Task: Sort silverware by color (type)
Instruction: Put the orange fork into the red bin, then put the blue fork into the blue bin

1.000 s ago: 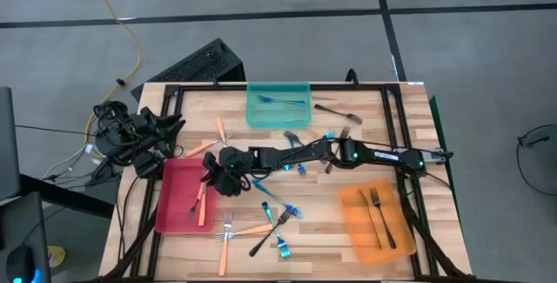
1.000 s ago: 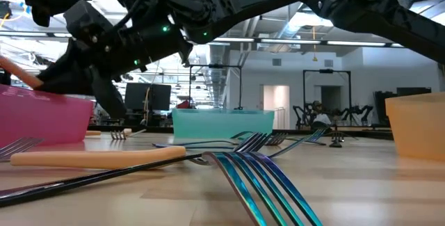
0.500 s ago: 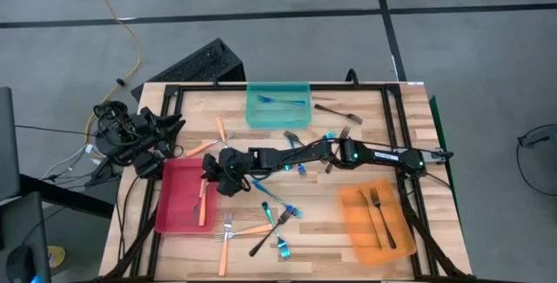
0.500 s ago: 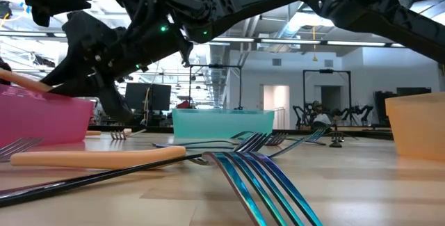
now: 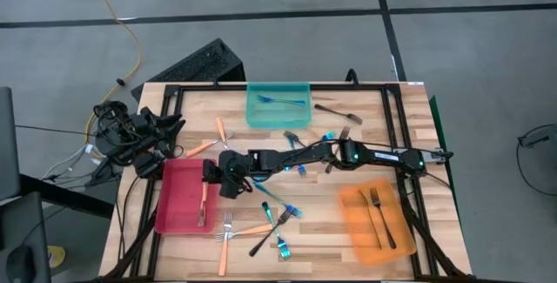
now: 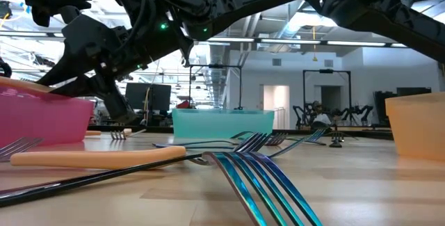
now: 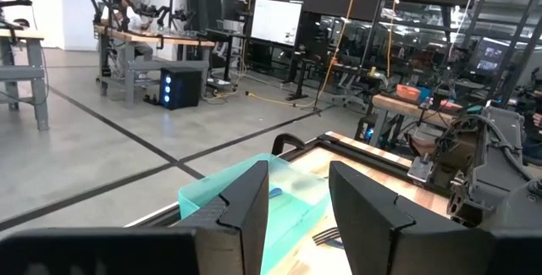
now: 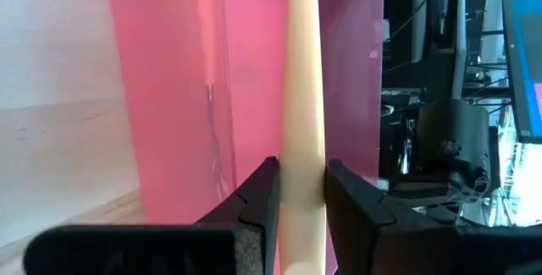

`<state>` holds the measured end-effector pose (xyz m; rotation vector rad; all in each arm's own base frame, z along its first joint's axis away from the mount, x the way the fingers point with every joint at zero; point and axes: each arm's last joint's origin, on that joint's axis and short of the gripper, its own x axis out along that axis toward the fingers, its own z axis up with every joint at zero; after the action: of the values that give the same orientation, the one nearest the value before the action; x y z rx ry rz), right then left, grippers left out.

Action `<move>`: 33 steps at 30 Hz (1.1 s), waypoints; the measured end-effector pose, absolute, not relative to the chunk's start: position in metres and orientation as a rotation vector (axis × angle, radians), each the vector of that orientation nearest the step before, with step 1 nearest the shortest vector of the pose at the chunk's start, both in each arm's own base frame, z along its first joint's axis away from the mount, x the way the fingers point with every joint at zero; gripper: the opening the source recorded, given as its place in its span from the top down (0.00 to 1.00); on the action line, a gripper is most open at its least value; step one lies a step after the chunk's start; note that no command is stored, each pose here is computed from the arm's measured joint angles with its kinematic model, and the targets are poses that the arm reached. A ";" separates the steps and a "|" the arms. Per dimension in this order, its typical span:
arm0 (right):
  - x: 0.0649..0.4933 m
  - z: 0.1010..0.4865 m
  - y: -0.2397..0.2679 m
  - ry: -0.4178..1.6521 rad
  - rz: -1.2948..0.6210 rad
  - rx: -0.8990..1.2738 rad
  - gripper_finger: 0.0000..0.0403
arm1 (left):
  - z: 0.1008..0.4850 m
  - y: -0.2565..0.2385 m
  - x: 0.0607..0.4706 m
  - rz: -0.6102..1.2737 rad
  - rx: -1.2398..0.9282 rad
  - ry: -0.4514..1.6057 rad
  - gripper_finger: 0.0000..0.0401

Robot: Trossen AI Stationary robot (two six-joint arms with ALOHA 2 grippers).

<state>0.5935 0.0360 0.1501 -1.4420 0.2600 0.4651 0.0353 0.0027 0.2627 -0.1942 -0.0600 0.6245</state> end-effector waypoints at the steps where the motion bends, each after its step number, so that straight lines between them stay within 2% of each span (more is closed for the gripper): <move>1: 0.593 0.150 0.036 0.264 0.469 -1.442 0.75 | 0.263 0.003 0.035 0.624 -0.194 -0.060 0.72; 9: 0.593 0.149 0.028 0.278 0.470 -1.425 0.73 | 0.263 0.003 0.035 0.624 -0.194 -0.060 0.72; 19: 0.594 0.149 0.024 0.283 0.461 -1.418 0.60 | 0.263 0.003 0.035 0.624 -0.194 -0.060 0.72; 29: 0.594 0.150 0.024 0.281 0.452 -1.414 0.60 | 0.263 0.003 0.035 0.624 -0.194 -0.060 0.72; 33: 0.596 0.153 0.024 0.272 0.380 -1.334 0.60 | 0.263 0.003 0.035 0.625 -0.194 -0.060 0.72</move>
<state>0.5960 0.0236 0.1534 -1.3340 0.2715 0.3803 0.0353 0.0028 0.2627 -0.1942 -0.0600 0.6245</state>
